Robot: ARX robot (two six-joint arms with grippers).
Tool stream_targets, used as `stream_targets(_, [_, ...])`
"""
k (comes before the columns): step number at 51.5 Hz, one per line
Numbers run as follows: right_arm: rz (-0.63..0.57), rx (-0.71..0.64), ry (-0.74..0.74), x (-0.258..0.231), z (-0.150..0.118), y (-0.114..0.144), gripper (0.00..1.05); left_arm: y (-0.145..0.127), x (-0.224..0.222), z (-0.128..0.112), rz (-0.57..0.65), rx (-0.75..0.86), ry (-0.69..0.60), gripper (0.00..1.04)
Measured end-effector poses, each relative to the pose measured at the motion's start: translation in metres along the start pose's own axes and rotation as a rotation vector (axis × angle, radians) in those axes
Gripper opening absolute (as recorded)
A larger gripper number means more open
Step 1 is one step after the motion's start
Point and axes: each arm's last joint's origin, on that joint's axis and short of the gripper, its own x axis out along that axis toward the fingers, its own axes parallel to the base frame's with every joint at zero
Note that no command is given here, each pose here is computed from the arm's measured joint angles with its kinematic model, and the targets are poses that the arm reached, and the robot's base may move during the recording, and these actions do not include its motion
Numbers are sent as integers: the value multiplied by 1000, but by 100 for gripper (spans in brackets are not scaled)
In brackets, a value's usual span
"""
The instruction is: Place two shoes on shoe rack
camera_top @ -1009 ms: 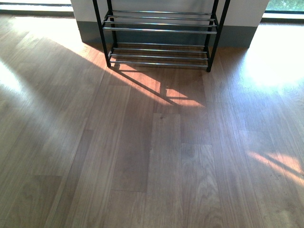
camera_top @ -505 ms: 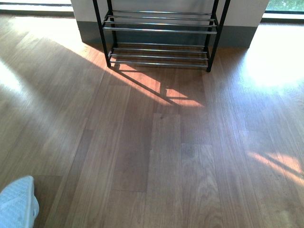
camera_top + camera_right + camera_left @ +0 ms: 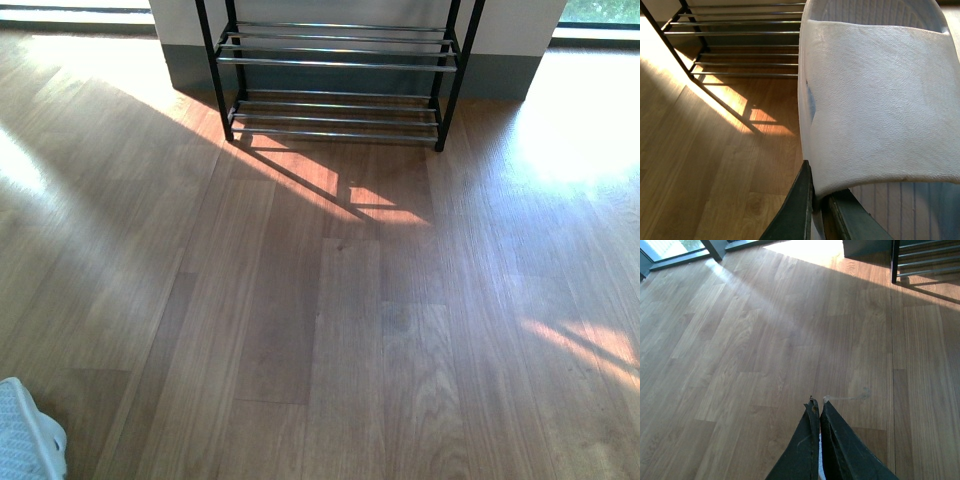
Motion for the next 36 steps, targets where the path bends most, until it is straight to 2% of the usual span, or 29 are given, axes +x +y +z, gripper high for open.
stream_targets(14, [0, 0, 0, 0, 0, 0, 1, 0, 0, 0, 0, -5, 0, 3])
stream_targets(36, [0, 0, 0, 0, 0, 0, 1, 0, 0, 0, 0, -5, 0, 90])
